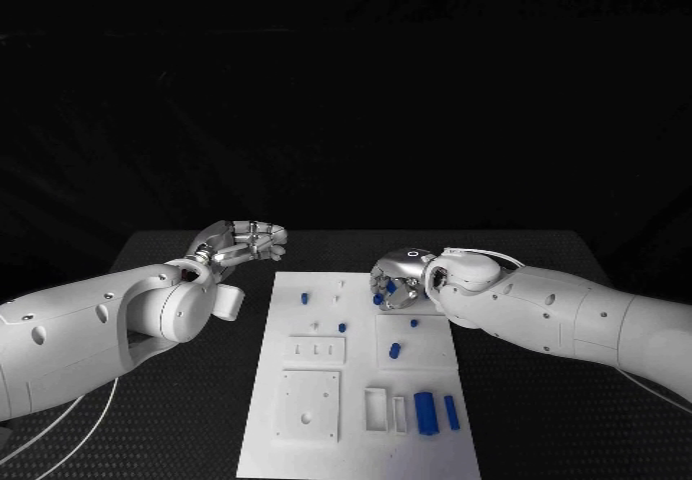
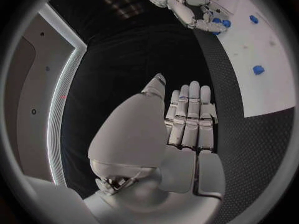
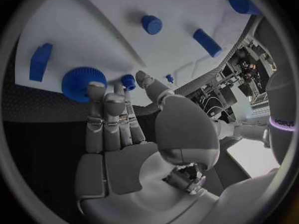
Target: Assemble the parts on the task board
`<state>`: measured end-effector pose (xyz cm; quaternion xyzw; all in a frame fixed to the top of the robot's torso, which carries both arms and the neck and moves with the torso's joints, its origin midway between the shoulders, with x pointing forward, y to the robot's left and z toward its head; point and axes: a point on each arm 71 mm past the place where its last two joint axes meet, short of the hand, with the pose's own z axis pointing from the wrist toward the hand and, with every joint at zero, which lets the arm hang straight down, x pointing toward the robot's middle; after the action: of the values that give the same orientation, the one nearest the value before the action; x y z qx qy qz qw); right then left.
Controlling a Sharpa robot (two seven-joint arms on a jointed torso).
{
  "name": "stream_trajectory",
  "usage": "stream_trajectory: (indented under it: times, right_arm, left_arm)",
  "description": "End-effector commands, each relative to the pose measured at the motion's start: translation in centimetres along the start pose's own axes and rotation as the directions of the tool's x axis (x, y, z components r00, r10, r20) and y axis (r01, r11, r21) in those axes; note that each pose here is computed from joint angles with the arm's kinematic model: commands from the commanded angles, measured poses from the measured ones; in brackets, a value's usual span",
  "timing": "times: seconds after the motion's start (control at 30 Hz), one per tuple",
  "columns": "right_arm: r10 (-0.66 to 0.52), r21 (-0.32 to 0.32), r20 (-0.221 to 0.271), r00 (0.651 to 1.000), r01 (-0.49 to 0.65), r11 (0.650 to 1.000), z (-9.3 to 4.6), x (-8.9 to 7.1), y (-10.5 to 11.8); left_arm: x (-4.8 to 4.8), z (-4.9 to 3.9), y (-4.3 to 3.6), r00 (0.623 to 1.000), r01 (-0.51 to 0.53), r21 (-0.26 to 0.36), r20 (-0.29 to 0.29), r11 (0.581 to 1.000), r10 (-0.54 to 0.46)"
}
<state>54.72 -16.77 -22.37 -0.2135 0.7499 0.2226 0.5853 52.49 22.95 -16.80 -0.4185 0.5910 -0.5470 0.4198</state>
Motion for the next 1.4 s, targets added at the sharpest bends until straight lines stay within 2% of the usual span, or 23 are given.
stream_trajectory:
  times: [0.03,0.93,1.1,1.4]
  right_arm:
    - [-0.021,-0.003,-0.016,1.0,0.02,1.0,0.1,0.1,0.2]
    - [-0.1,0.006,-0.051,0.994,0.101,0.995,0.4,1.4,0.7]
    - [-0.119,0.017,-0.011,0.993,0.119,0.993,0.3,1.1,0.7]
    - [-0.13,0.034,0.106,0.986,0.127,0.991,0.2,0.3,1.3]
  left_arm:
    - [0.11,0.04,-0.12,1.0,0.01,0.007,-0.013,1.0,-0.01]
    - [0.21,0.0,-0.11,1.0,0.014,0.0,-0.022,1.0,-0.014]
    - [0.18,0.01,-0.1,1.0,0.013,0.0,-0.022,1.0,-0.013]
    - [0.16,0.01,-0.1,1.0,0.013,-0.001,-0.02,1.0,-0.013]
